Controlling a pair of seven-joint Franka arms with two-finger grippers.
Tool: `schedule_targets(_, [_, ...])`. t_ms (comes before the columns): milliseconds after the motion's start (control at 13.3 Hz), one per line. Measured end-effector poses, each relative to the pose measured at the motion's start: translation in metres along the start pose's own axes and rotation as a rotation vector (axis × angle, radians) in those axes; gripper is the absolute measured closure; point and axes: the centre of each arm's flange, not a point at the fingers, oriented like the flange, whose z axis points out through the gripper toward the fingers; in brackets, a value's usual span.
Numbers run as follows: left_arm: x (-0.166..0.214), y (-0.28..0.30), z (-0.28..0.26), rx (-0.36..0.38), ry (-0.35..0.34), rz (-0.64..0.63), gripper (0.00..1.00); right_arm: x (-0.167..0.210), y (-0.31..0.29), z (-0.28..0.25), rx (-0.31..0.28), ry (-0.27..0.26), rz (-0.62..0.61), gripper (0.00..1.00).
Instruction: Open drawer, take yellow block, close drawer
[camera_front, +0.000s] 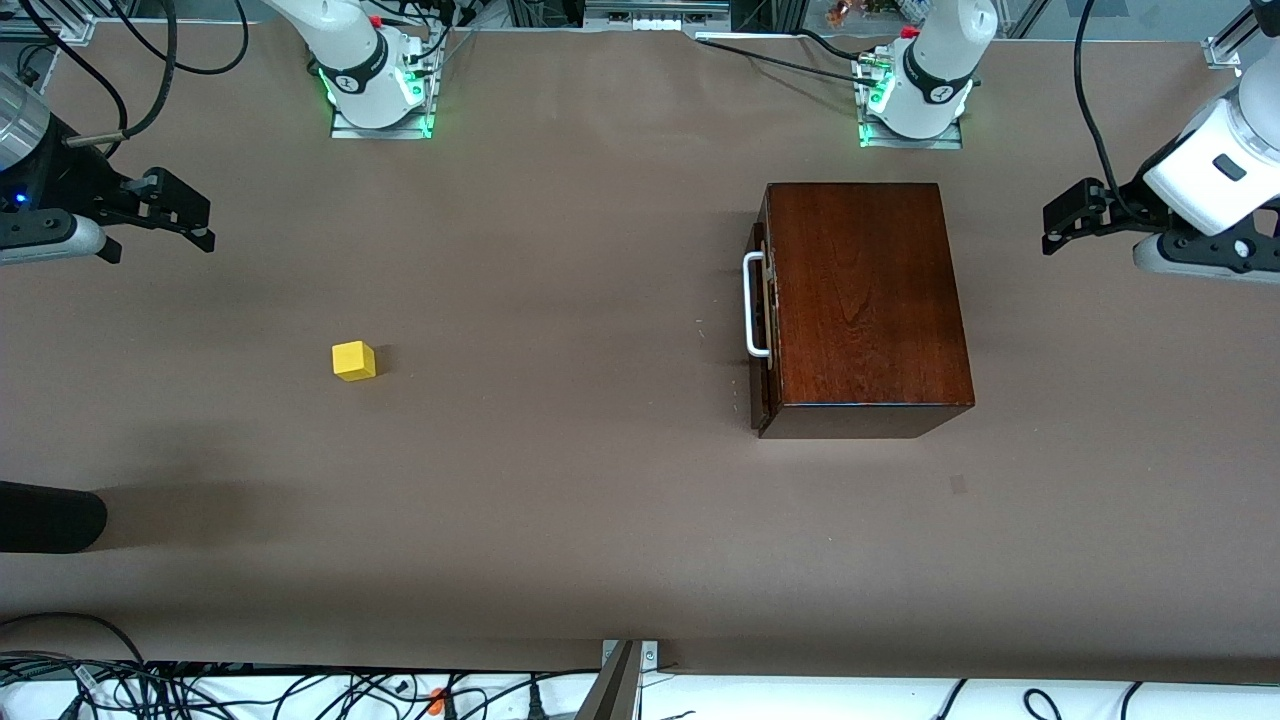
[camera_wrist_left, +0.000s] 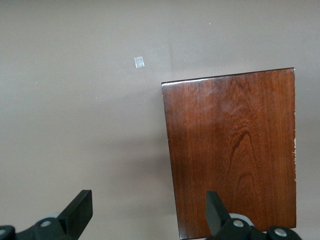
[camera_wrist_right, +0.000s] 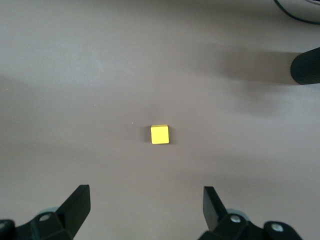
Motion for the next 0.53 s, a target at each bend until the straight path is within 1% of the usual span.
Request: schedule_targets(526, [-0.0032, -0.0061, -0.0017, 0.000, 0.014, -0.022, 0.00, 0.0000, 0.0000, 0.0000, 0.000, 0.000, 0.000, 0.00])
